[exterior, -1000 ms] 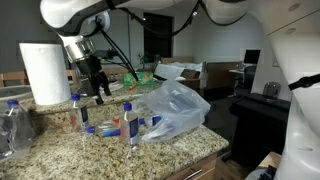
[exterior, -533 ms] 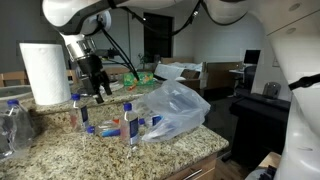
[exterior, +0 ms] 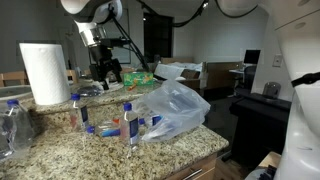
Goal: Put two of the bottles on the counter in the plastic bag
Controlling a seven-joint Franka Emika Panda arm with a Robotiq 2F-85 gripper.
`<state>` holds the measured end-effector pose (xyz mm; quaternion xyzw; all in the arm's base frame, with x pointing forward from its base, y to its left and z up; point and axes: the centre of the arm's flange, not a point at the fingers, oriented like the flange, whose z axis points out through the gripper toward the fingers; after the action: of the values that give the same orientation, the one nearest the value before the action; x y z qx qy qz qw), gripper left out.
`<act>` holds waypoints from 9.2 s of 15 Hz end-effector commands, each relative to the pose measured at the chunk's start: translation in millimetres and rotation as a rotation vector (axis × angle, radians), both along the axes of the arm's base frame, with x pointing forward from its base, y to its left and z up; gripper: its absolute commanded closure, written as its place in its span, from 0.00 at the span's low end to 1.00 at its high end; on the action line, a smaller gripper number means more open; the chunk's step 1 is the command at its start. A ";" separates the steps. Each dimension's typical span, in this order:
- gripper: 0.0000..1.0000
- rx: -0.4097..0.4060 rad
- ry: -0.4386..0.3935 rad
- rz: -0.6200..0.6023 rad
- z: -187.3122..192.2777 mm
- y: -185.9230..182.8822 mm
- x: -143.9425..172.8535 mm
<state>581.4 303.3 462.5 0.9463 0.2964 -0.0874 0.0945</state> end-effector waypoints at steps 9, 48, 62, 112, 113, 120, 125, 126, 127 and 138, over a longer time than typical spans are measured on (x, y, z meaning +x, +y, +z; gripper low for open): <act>0.00 0.121 -0.081 -0.590 -20.7 -50.9 -90.5; 0.89 -0.009 -0.123 -0.245 -32.2 46.2 -75.2; 0.89 -0.530 -0.023 0.233 -81.5 90.5 -65.4; 0.00 -0.906 0.416 0.331 -216.5 -37.0 -86.8; 0.00 -0.883 0.412 0.326 -211.5 -35.1 -84.1; 0.00 -0.570 0.361 0.314 -149.1 12.2 -73.4; 0.00 -0.302 0.316 0.304 -118.0 48.6 -70.2; 0.00 -0.245 0.302 0.302 -116.0 54.6 -69.9; 0.00 -0.190 0.276 0.294 -115.0 62.4 -70.1; 0.00 0.181 -0.095 0.308 -124.9 110.8 -51.0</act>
<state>543.4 423.2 346.3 0.9027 0.4280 -0.0254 0.0376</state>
